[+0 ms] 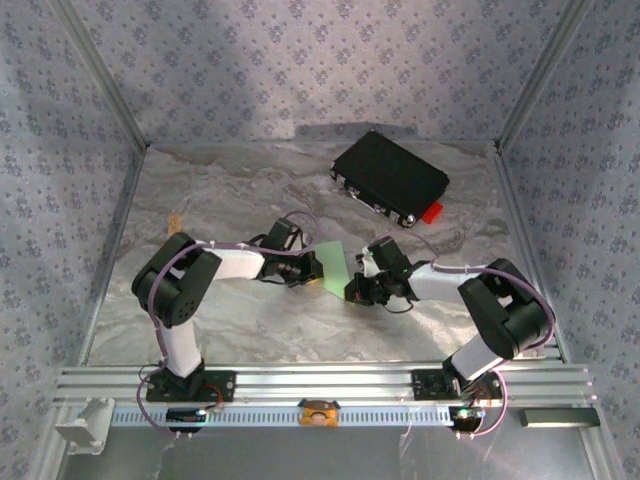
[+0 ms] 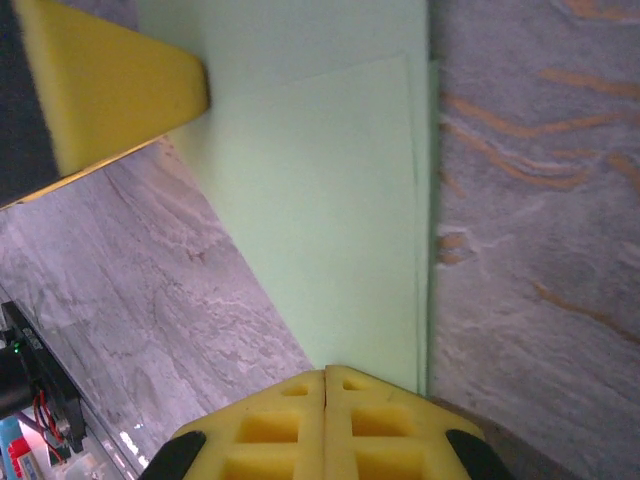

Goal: Fold a paper plane with a square sheet of paper (pick it up from the middle)
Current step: Third fold the triangle at the center of the table.

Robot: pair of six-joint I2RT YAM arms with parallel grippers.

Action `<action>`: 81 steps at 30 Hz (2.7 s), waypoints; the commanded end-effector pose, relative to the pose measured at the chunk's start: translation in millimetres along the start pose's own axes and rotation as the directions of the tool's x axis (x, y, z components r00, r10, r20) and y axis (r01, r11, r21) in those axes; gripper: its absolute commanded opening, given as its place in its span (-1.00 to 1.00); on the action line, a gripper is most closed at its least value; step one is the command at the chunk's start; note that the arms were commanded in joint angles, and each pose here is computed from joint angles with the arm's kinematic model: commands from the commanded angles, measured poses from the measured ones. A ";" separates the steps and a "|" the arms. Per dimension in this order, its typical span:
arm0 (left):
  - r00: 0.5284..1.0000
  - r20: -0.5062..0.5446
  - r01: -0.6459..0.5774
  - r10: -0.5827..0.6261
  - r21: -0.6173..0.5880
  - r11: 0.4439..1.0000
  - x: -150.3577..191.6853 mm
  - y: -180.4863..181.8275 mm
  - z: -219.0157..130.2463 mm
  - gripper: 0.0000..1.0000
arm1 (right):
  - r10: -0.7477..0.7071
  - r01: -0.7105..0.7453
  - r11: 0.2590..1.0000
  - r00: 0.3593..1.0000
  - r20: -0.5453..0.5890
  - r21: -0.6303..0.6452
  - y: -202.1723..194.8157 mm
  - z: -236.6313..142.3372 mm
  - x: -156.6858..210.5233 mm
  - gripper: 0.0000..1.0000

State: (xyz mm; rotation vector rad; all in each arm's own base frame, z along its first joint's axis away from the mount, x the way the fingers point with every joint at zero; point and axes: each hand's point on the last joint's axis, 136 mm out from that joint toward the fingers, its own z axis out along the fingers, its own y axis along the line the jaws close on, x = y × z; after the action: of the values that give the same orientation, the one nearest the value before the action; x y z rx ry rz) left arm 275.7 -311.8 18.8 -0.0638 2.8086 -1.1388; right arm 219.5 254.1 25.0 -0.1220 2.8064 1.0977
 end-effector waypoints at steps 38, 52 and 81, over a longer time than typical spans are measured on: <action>0.999 -0.036 0.017 -0.022 -0.117 0.993 8.3 42.1 10.8 -0.89 | -0.041 0.046 0.997 0.996 -0.080 0.064 -6.1 22.7 -6.2 -0.79; 0.999 -0.041 0.021 -0.027 -0.130 0.991 10.3 47.3 10.8 -0.89 | 0.013 -0.011 0.999 0.998 -0.054 0.033 -29.5 -13.1 25.4 -0.73; 0.999 -0.037 -0.018 0.014 -0.104 0.994 18.2 23.5 10.3 -0.86 | -0.015 -0.012 0.984 0.988 0.154 0.175 -19.5 -56.4 -21.2 -0.69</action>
State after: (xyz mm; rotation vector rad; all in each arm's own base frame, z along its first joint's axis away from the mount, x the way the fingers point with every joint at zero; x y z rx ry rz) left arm 275.7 -320.2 19.8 0.0056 2.7907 -1.1506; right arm 221.9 216.8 45.0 -0.1147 2.7685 0.9456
